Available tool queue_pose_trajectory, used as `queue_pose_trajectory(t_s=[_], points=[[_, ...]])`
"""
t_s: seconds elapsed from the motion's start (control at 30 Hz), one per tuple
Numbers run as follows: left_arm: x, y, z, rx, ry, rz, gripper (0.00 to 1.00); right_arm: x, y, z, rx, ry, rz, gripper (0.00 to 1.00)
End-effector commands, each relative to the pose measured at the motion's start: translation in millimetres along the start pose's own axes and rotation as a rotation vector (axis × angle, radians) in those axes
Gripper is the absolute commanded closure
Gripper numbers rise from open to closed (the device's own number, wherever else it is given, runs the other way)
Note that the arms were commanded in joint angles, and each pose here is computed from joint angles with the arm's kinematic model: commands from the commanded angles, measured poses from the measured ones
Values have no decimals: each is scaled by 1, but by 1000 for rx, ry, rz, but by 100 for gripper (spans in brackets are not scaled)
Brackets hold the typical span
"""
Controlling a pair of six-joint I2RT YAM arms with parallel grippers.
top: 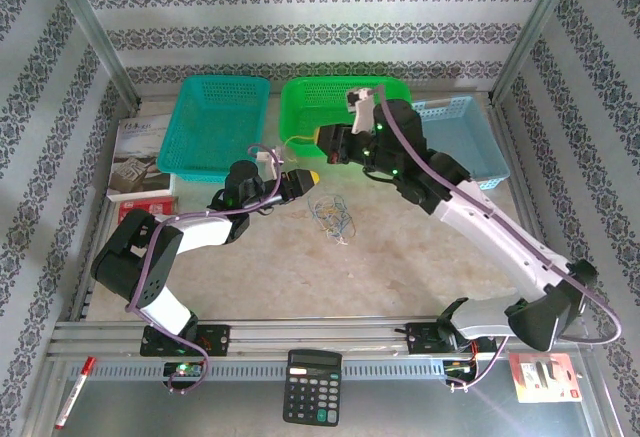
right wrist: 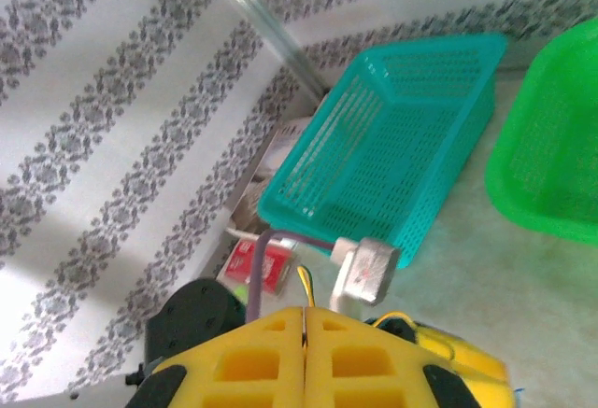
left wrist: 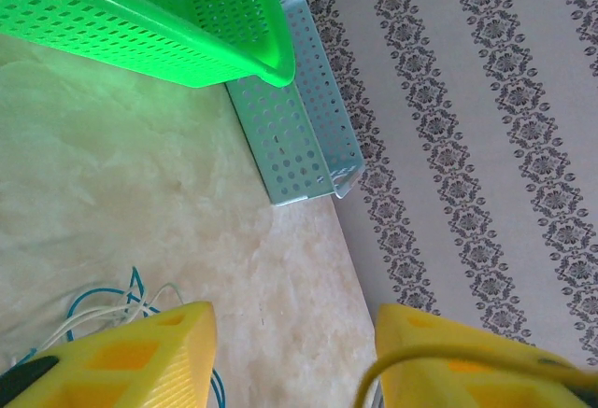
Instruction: Untangle the cables
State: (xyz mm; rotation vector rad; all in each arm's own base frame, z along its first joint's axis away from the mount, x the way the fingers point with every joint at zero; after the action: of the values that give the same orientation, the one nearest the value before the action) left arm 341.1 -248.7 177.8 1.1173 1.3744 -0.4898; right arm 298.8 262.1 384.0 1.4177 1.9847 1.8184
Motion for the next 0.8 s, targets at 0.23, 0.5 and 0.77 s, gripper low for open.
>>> queue_pose_trajectory(t_s=[0.23,0.5,0.77], points=[[-26,1,-16,-36,-29,80,34,-117,54,-83,-260,-401,44,100],[-48,7,-25,-45,-30,130,21,-203,62,-136,-383,-699,102,100],[-60,10,-32,-53,-12,164,0,-268,63,-150,-403,-876,132,100]])
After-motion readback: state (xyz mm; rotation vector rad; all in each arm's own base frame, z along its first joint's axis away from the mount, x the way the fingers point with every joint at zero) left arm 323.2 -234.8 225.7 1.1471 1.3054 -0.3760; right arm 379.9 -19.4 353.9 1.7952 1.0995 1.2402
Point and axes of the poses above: each hand's point on the last joint's axis, 136 mm out from that joint toward the fingers, its own z axis out along the fingers, its own x axis along the line the jaws close on, y = z × x, the point moved 3 cm from there along -z, back along the fingers, and after that the axes turned 8 degrees about -z, right-handed, at the moved point
